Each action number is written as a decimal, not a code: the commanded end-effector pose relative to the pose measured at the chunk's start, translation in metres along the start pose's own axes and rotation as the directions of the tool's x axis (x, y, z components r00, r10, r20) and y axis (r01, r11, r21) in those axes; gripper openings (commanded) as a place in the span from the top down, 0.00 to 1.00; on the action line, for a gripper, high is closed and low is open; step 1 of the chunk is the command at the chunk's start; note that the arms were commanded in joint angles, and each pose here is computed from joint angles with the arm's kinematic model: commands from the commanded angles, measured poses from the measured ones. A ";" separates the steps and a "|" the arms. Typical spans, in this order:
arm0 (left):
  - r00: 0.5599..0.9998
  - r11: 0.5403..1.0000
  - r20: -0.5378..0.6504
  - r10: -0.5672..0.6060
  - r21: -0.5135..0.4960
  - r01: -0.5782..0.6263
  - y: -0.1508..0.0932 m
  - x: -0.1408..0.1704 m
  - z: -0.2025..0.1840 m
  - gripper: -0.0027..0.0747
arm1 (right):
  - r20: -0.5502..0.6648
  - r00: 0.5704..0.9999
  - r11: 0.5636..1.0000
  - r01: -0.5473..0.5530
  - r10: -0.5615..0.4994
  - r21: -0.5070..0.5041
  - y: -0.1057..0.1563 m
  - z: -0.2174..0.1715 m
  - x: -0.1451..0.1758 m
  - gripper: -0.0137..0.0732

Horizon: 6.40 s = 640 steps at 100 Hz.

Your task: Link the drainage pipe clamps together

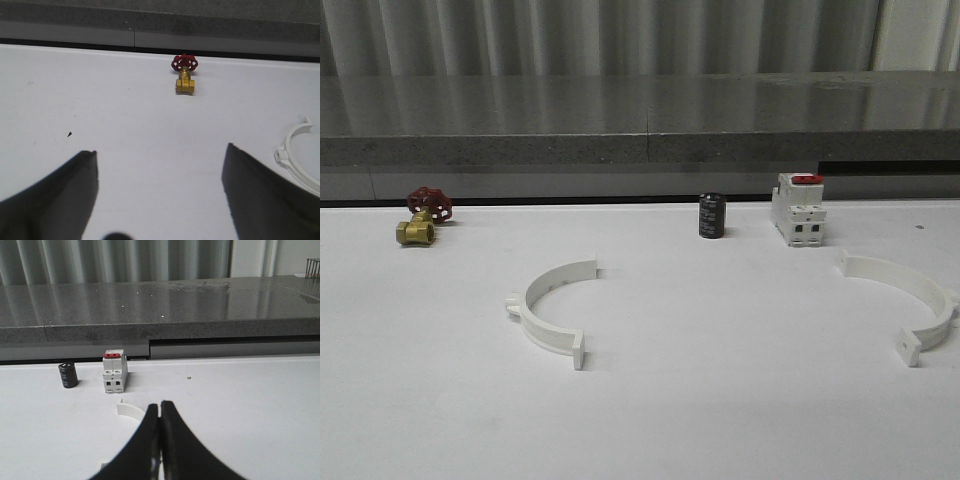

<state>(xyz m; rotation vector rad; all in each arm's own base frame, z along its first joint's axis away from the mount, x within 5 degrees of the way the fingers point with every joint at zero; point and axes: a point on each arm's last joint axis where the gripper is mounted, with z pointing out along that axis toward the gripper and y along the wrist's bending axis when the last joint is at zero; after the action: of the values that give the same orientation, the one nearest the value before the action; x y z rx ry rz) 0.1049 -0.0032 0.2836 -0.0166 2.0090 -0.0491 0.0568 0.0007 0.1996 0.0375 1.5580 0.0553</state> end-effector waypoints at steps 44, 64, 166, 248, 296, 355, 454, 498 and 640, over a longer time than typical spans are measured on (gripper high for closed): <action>0.981 1.000 0.192 -0.005 0.010 0.003 0.000 -0.007 -0.017 0.99 | 0.117 0.993 1.000 0.010 -0.010 -0.004 0.003 -0.004 -0.048 0.91; 0.981 1.000 0.192 -0.005 0.010 0.003 0.000 -0.007 -0.017 0.99 | -0.197 0.980 1.000 0.011 -0.009 0.006 0.006 0.018 -0.094 0.91; 0.981 1.000 0.192 -0.005 0.010 0.003 0.000 -0.007 -0.017 0.99 | -0.696 0.717 0.999 -0.026 0.045 0.038 0.009 0.163 -0.104 0.22; 0.981 1.000 0.192 -0.005 0.010 0.003 0.000 -0.007 -0.017 0.99 | -0.895 0.446 0.999 0.029 -0.029 -0.018 0.005 0.291 0.003 0.22; 0.981 1.000 0.192 -0.005 0.010 0.003 0.000 -0.007 -0.017 0.99 | -0.882 0.470 0.999 0.031 -0.028 -0.016 0.005 0.298 0.011 0.22; 0.981 1.000 0.192 -0.005 0.010 0.003 0.000 -0.007 -0.017 0.99 | -0.919 0.394 1.000 0.017 -0.011 -0.005 0.004 0.298 0.033 0.55; 0.981 1.000 0.192 -0.005 0.010 0.003 0.000 -0.007 -0.017 0.99 | -0.880 0.475 0.997 -0.064 -0.012 -0.048 0.151 0.302 -0.034 0.86; 0.981 1.000 0.192 -0.005 0.010 0.003 0.000 -0.007 -0.017 0.99 | -0.900 0.431 0.992 -0.071 -0.063 -0.103 0.215 0.311 -0.007 0.86; 0.981 1.000 0.192 -0.005 0.010 0.003 0.000 -0.007 -0.017 0.99 | -0.924 0.381 0.986 -0.151 -0.009 -0.072 0.246 0.310 0.029 0.67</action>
<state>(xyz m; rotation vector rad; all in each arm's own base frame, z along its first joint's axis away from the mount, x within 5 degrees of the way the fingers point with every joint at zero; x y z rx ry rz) 0.0901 -0.0027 0.2816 -0.0115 1.9196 -0.0487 0.3616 0.2478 0.1587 -0.0663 2.8119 0.2307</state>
